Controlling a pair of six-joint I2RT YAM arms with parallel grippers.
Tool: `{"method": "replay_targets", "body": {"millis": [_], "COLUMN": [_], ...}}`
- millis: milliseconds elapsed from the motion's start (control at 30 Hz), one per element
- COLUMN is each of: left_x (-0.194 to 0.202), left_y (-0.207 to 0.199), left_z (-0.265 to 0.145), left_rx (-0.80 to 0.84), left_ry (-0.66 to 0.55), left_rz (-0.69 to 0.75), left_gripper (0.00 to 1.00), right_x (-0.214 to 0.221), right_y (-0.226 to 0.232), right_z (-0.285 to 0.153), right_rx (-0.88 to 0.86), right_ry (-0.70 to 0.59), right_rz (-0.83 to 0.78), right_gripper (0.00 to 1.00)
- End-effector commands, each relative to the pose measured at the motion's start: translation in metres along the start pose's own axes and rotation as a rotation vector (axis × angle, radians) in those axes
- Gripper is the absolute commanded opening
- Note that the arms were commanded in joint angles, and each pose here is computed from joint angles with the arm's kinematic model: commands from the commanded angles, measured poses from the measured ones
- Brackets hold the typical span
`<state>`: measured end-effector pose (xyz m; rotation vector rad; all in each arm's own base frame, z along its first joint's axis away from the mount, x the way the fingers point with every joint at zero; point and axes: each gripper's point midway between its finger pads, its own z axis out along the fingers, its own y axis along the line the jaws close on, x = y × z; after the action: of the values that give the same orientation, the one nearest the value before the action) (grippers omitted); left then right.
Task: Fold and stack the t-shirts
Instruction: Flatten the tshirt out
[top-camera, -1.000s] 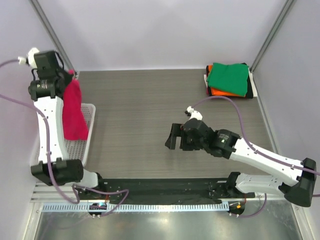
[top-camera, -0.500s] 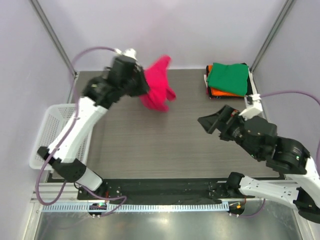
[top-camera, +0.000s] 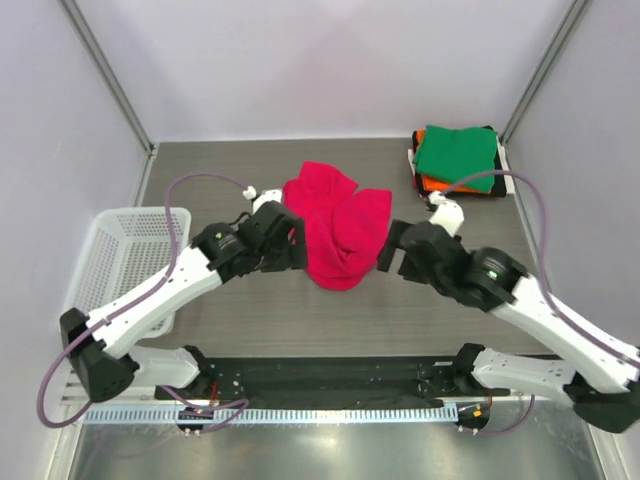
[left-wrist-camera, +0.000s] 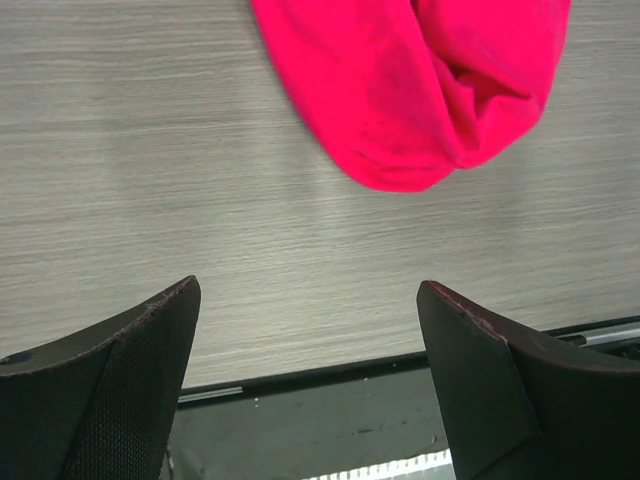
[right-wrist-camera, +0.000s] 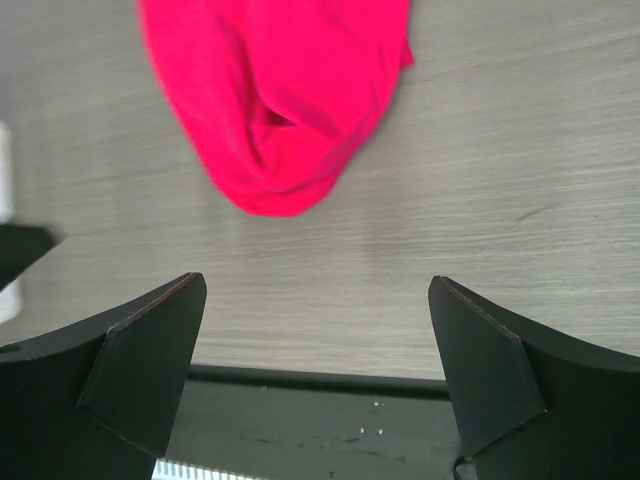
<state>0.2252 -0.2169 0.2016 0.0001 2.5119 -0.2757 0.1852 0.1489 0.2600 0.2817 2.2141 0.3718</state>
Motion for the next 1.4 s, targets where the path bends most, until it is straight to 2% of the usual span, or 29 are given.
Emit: {"method": "replay_targets", "body": {"millis": [0, 100, 200, 300, 333, 433, 533, 567, 633, 767, 900, 933, 1033, 1067, 1133, 1167, 1233, 1267, 1300, 1367], "left_x": [-0.003, 0.006, 0.008, 0.01, 0.011, 0.017, 0.016, 0.013, 0.006, -0.002, -0.008, -0.007, -0.005, -0.009, -0.011, -0.014, -0.023, -0.028, -0.032, -0.053], "left_y": [0.002, 0.001, 0.006, 0.016, 0.017, 0.018, 0.017, 0.02, 0.019, 0.029, 0.019, 0.017, 0.01, 0.007, 0.004, 0.003, -0.001, -0.002, -0.003, -0.01], "left_z": [0.011, 0.026, 0.034, 0.038, 0.039, 0.048, 0.063, 0.07, 0.083, 0.125, 0.162, 0.17, 0.197, 0.201, 0.212, 0.214, 0.218, 0.217, 0.217, 0.202], "left_rx": [0.017, 0.051, 0.042, 0.013, 0.015, 0.03, 0.046, 0.041, 0.06, 0.051, 0.06, 0.057, 0.057, 0.069, 0.069, 0.071, 0.07, 0.072, 0.074, 0.095], "left_ry": [-0.083, -0.1, -0.115, -0.124, -0.124, -0.126, -0.142, -0.144, -0.16, -0.107, -0.085, -0.074, -0.051, -0.066, -0.068, -0.075, -0.096, -0.105, -0.113, -0.153], "left_rz": [-0.104, -0.161, -0.171, -0.16, -0.163, -0.184, -0.216, -0.238, -0.271, -0.358, -0.37, -0.368, -0.389, -0.409, -0.421, -0.425, -0.432, -0.433, -0.436, -0.426], "left_gripper": [0.89, 0.86, 0.84, 0.83, 0.82, 0.82, 0.9, 0.95, 0.96, 0.95, 0.9, 0.89, 0.81, 0.75, 0.65, 0.54, 0.39, 0.13, 0.01, 0.0], "right_x": [0.003, -0.007, -0.026, -0.045, -0.039, -0.041, -0.05, -0.039, -0.044, -0.036, -0.023, -0.023, -0.015, -0.014, -0.009, -0.009, -0.007, -0.01, -0.012, -0.027], "right_y": [0.014, 0.002, -0.004, 0.006, -0.001, -0.01, -0.015, -0.022, -0.023, -0.033, -0.042, -0.043, -0.043, -0.042, -0.041, -0.041, -0.038, -0.037, -0.036, -0.028], "right_z": [0.049, 0.101, 0.143, 0.179, 0.207, 0.255, 0.286, 0.302, 0.317, 0.332, 0.341, 0.343, 0.348, 0.348, 0.35, 0.35, 0.35, 0.347, 0.346, 0.332], "right_rx": [-0.027, -0.07, -0.037, -0.09, -0.06, -0.039, -0.035, -0.015, -0.006, 0.037, 0.057, 0.056, 0.043, 0.035, 0.019, 0.017, -0.002, -0.006, -0.013, -0.042], "right_ry": [0.094, 0.187, 0.208, 0.217, 0.251, 0.28, 0.276, 0.308, 0.298, 0.311, 0.339, 0.338, 0.349, 0.352, 0.364, 0.365, 0.37, 0.364, 0.362, 0.331], "right_rz": [-0.023, 0.048, 0.032, 0.045, 0.051, 0.079, 0.089, 0.088, 0.072, 0.05, 0.038, 0.036, 0.034, 0.031, 0.03, 0.03, 0.03, 0.028, 0.028, 0.039], "right_gripper": [1.0, 0.95, 0.93, 0.88, 0.88, 0.85, 0.84, 0.84, 0.83, 0.81, 0.72, 0.66, 0.57, 0.48, 0.38, 0.3, 0.2, 0.15, 0.03, 0.01]}}
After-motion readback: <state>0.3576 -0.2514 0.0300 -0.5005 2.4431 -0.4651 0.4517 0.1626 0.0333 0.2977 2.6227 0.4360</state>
